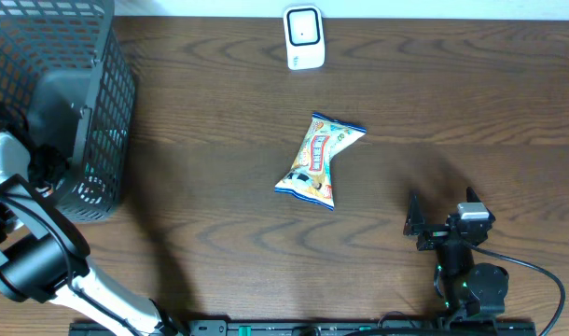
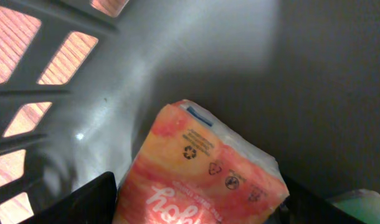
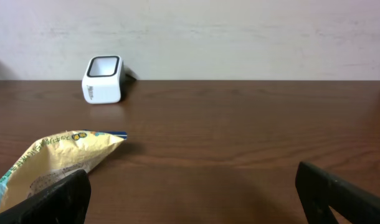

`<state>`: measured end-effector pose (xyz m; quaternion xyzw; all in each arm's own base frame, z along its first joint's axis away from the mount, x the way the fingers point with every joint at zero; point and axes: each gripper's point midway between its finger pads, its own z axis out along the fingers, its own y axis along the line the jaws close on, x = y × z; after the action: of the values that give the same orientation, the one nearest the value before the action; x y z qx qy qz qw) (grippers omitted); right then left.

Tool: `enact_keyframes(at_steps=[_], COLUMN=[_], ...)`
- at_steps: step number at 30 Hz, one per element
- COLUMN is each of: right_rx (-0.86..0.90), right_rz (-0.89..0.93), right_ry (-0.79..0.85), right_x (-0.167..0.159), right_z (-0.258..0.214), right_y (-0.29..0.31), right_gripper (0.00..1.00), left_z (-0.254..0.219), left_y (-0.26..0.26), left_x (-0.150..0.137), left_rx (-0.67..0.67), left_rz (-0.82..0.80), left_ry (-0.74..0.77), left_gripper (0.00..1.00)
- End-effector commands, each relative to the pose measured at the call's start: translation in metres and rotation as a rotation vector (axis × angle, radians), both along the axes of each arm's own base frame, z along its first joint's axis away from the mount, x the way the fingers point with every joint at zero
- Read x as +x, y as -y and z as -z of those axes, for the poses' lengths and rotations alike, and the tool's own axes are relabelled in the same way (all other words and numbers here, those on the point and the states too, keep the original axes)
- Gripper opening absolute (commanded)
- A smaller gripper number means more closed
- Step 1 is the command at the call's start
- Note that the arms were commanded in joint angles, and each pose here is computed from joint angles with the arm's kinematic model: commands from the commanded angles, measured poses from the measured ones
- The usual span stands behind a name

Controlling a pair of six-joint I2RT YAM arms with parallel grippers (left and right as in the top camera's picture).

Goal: Scan the item barcode

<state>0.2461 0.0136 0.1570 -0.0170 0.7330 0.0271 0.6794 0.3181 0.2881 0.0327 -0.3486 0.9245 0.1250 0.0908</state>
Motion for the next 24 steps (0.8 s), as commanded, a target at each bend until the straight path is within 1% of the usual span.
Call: enact_keyframes(at_steps=[1,6,8,9,13,17,22,23,24], right_rx=[0.01,0.01,0.01,0.01,0.01,0.01,0.01,0.01,0.01], right_rz=[0.003,0.003,0.003,0.003,0.003,0.003,0.003,0.003,0.003], right_ry=[-0.002,-0.002,-0.002,-0.002,-0.002,-0.003,-0.002,-0.002,-0.002], right_x=[0.0,0.0,0.0,0.0,0.0,0.0,0.0,0.0,0.0], right_z=[0.001,0.001,0.001,0.001,0.001,0.001,0.001,0.001,0.001], right_y=[0.0,0.0,0.0,0.0,0.0,0.0,0.0,0.0,0.0], right_gripper=[0.99,0.99,0.99,0.99,0.99,0.99,0.99,0.99,0.99], left_z=[0.023,0.023,0.018,0.015,-0.018,-0.082,-0.189,-0.216,-0.234], left_y=[0.013,0.014,0.014,0.014,0.01,0.007,0.027,0.032,0.035], left_x=[-0.002,-0.004,-0.004,-0.003,0.003,0.015,0.035,0.035,0.033], left_rx=[-0.086,-0.091,-0.089,-0.086,-0.047,0.022,0.069,0.082,0.096], left_rz=[0.029,0.028,0.023,0.014,-0.063,-0.087,0.002,-0.008,-0.031], left_ry=[-0.02,-0.026,-0.02,-0.012,0.077,0.24,0.57,0.653,0.705], left_gripper=[0.71,0.34,0.12,0.08,0.08,0.08,0.08,0.08,0.08])
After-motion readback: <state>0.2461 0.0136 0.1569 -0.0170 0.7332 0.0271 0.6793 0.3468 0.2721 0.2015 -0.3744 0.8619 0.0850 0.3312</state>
